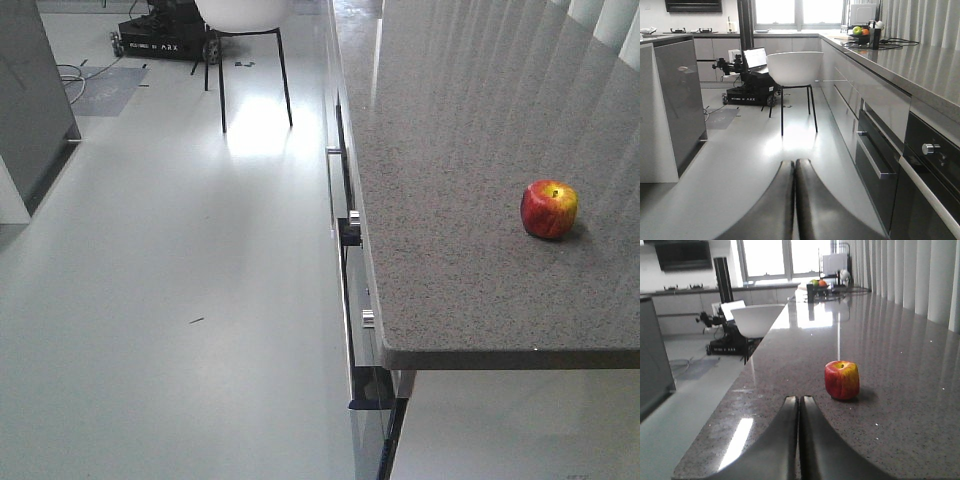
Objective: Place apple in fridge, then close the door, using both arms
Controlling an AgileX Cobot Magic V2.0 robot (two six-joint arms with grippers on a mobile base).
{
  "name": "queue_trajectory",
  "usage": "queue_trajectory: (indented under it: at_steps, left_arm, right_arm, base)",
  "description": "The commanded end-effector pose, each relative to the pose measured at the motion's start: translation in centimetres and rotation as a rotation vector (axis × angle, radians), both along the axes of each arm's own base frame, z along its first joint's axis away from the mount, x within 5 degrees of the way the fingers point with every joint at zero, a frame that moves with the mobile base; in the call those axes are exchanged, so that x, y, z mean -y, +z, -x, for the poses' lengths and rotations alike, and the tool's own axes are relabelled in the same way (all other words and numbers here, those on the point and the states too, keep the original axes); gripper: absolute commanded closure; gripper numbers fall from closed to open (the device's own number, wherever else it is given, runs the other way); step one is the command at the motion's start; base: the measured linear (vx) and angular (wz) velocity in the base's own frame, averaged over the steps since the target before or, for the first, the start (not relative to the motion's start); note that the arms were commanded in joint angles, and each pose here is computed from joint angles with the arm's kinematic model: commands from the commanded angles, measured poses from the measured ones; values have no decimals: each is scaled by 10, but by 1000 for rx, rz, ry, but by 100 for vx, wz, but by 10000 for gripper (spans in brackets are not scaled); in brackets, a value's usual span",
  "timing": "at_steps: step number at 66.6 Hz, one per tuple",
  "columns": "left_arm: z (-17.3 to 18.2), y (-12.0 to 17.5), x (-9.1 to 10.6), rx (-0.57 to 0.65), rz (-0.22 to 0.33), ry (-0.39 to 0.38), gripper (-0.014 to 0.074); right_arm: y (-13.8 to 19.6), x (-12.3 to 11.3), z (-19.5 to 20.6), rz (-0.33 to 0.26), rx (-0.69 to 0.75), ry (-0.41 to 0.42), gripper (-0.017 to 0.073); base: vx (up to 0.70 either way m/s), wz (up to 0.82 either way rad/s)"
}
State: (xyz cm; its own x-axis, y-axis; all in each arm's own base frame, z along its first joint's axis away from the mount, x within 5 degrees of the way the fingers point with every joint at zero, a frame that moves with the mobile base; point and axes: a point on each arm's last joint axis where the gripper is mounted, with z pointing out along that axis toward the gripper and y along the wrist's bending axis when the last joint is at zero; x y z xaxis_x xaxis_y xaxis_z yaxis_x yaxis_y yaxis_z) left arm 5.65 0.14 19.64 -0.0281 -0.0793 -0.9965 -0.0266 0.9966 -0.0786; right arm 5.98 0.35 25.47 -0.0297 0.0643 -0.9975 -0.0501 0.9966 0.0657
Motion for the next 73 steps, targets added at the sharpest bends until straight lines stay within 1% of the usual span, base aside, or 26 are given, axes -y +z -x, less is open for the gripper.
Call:
queue_trajectory:
  at_steps: [1, 9, 15, 19, 24, 31, 37, 45, 53, 57, 63, 67, 73]
  left_arm:
    - [1, 3, 0, 73, 3, 4, 600]
    - [1, 3, 0, 73, 3, 4, 600]
    - [1, 3, 0, 73, 3, 4, 600]
    - [1, 3, 0, 73, 3, 4, 600]
    - [1, 3, 0, 73, 3, 4, 600]
    - [1, 3, 0, 73, 3, 4, 600]
    - [1, 3, 0, 73, 3, 4, 600]
    - [1, 3, 0, 73, 3, 4, 600]
    - [1, 3, 0, 73, 3, 4, 600]
    - [1, 3, 0, 73, 3, 4, 600]
    - [1, 3, 0, 73, 3, 4, 600]
    - [1, 3, 0, 73, 3, 4, 600]
    - [1, 3, 0, 73, 3, 4, 600]
  right_arm:
    - [36, 0, -8, 45, -55, 1, 562]
    - [57, -2, -25, 58, -237, 17, 561]
    - [68, -3, -43, 64, -339, 24, 553]
    - [71, -3, -54, 66, -401, 28, 534]
    - [71, -4, -72, 68, -486, 32, 486]
    - [66, -5, -96, 75, -584, 37, 374]
    - [61, -6, -114, 80, -643, 40, 242]
    - [57, -5, -133, 98, -686, 34, 43]
    - [56, -4, -152, 118, -703, 22, -97]
    - [56, 1, -162, 110, -720, -3, -125]
    - [56, 12, -182, 85, -764, -41, -128]
    - [54, 19, -194, 73, -794, -54, -125]
    - [52, 24, -213, 70, -811, -45, -119]
  base:
    - [0, 0]
    - [0, 0]
    - [0, 0]
    - [0, 0]
    - [0, 0]
    - [0, 0]
    - [0, 0]
    - [0, 0]
    - [0, 0]
    - [0, 0]
    - [0, 0]
    - [0, 0]
    - [0, 0]
